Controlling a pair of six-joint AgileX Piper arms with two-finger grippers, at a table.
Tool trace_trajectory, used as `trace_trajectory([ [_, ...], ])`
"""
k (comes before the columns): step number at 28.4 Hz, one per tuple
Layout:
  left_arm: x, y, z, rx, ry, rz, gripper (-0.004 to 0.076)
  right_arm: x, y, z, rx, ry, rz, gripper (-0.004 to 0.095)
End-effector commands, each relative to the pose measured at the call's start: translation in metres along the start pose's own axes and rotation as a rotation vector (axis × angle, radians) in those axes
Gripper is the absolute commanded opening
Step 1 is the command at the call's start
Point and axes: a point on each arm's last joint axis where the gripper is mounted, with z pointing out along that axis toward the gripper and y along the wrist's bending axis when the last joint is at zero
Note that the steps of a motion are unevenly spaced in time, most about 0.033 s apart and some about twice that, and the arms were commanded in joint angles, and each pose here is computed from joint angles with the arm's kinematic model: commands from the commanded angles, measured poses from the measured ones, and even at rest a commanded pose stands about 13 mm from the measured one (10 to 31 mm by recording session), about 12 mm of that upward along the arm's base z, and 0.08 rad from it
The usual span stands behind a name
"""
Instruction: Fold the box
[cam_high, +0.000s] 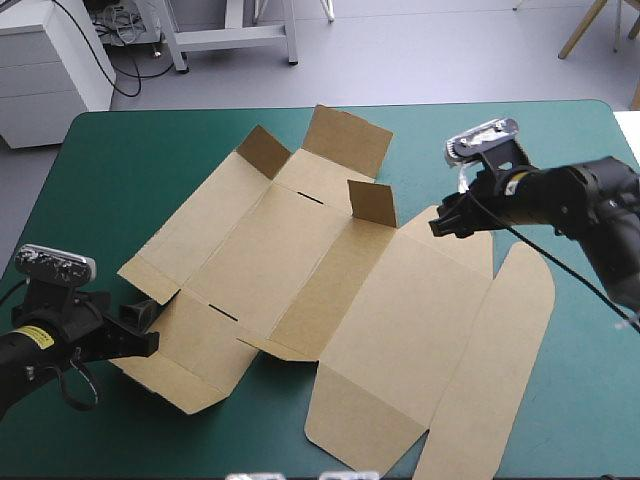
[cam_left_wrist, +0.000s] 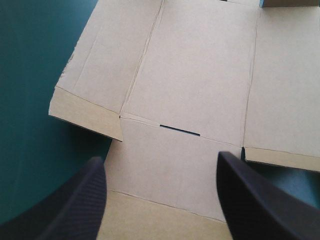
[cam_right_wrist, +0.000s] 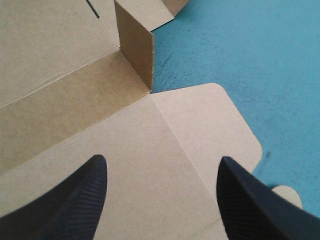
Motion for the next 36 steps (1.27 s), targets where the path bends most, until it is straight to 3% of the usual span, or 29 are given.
trace_trajectory([
  [1,-0.012,-0.002,-0.007,0.011,-0.075,-0.012,0.0456,-0.028,-0.001,0.008,-0.046,-0.036,-0.029,0.059],
  [7,-0.012,-0.002,-0.007,0.013,-0.078,-0.008,0.0456,-0.061,-0.005,0.075,-0.153,0.006,-0.062,0.059],
  [21,-0.011,-0.003,-0.007,0.019,-0.065,-0.013,0.0456,-0.083,-0.008,0.183,-0.197,0.109,-0.092,0.059],
  [26,-0.01,-0.003,-0.007,0.016,-0.063,-0.011,0.0456,-0.079,-0.008,0.203,-0.214,0.157,-0.083,0.0545],
  [29,-0.01,-0.003,-0.007,0.016,-0.063,-0.011,0.0456,-0.077,-0.008,0.208,-0.212,0.162,-0.082,0.0455],
  [34,-0.01,-0.003,-0.007,0.016,-0.063,-0.011,0.0456,-0.079,-0.009,0.208,-0.21,0.133,-0.155,-0.0021],
  [36,-0.01,-0.002,-0.007,0.015,-0.06,-0.01,0.0456,-0.08,-0.009,0.208,-0.214,0.124,-0.172,-0.0006],
])
